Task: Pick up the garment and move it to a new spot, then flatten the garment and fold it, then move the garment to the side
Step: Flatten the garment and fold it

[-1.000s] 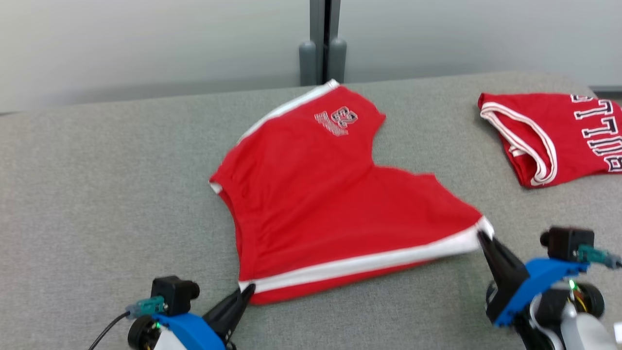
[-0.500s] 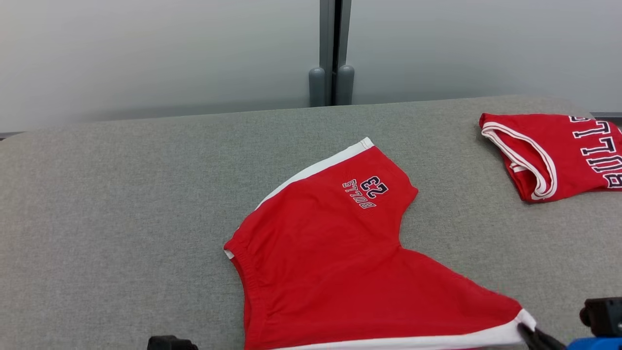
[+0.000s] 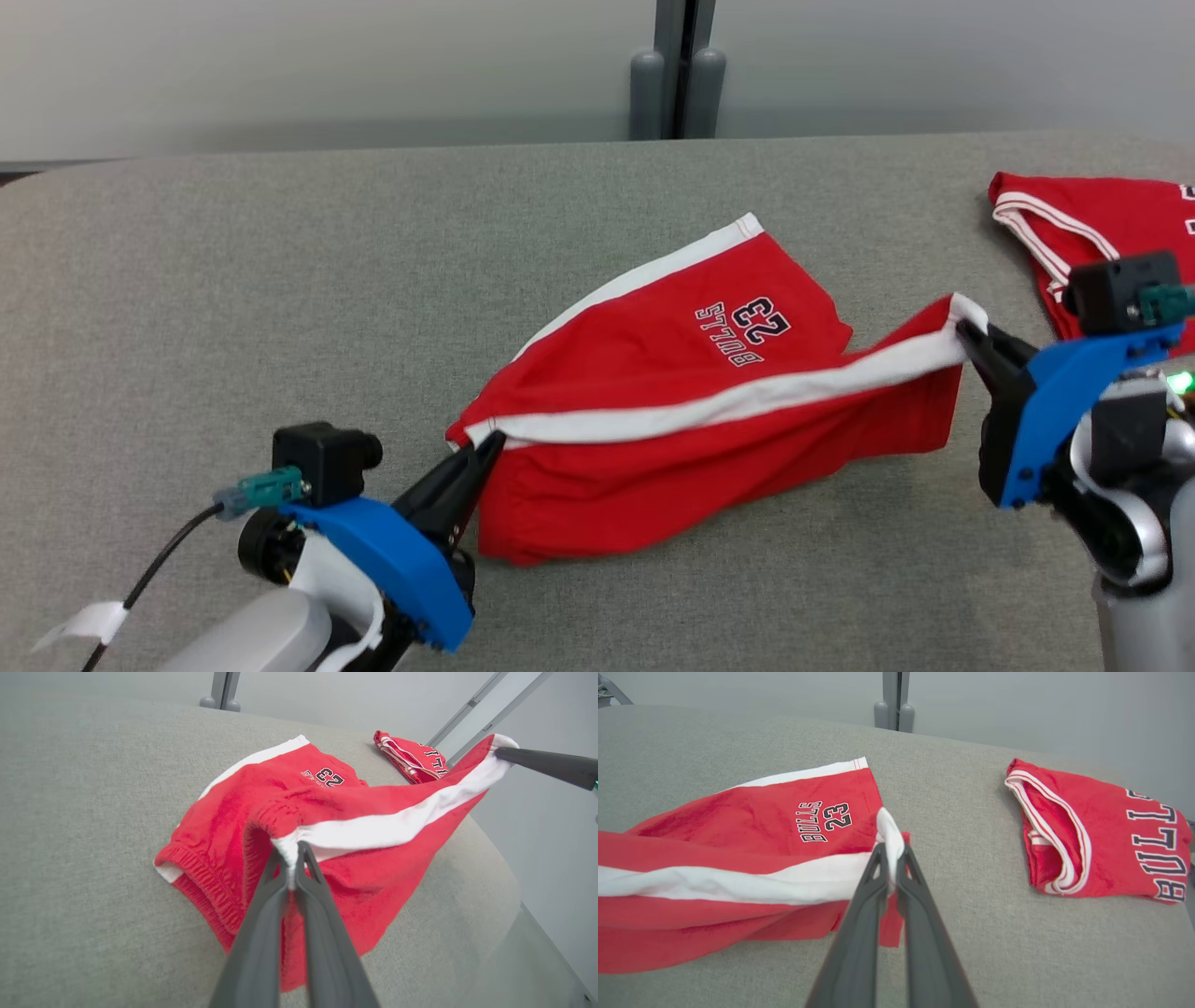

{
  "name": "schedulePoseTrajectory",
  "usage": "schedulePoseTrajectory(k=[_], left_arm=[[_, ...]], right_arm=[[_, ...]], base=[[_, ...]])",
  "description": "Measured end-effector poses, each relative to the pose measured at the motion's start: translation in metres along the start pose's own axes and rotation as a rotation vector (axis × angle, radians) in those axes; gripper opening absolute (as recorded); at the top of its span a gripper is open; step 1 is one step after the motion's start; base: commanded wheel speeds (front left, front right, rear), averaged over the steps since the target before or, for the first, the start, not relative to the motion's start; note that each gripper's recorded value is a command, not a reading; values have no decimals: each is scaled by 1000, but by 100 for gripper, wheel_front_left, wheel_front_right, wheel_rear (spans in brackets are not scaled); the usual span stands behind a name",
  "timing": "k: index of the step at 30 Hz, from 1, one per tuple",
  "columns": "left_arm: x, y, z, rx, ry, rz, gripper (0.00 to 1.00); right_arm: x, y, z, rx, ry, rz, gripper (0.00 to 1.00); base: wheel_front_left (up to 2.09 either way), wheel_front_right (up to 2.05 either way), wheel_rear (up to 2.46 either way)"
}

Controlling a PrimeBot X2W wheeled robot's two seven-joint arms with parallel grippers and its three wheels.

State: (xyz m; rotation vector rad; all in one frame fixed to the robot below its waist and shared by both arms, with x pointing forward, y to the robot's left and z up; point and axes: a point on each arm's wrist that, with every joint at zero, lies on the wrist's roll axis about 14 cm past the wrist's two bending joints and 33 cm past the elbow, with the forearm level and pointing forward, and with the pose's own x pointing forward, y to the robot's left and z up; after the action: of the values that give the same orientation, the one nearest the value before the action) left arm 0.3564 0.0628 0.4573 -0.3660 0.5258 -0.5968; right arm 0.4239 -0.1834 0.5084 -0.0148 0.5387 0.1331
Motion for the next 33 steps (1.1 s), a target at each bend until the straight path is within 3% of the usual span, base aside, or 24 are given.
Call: schedulePoseTrajectory(k=[5,11,18,19,20,21,33], left_arm=[[29,31,25,-7,-81,67,0],[50,63,22,-56,-109,145,0],[57,86,3,-97,-91,208,0],[58,87,1,-101,-88,210,0],[59,88,1,-103,-90,213,0],[59,91,1,-106,-96,221,100],[50,87,0,-95,-121,234,100]], right_arm=[[55,3,28,-18,-13,18,0],[117,19,32,-25,21,57,0],[165,40,23,-41,60,95,0],[169,43,20,-42,67,100,19],[173,46,18,-44,71,108,19],[177,50,17,-47,73,117,100],[174,65,28,9,-1,172,100]], base=[[0,0,0],[0,0,0],[0,0,0],[0,0,0],[0,0,0],[0,0,0],[0,0,0]])
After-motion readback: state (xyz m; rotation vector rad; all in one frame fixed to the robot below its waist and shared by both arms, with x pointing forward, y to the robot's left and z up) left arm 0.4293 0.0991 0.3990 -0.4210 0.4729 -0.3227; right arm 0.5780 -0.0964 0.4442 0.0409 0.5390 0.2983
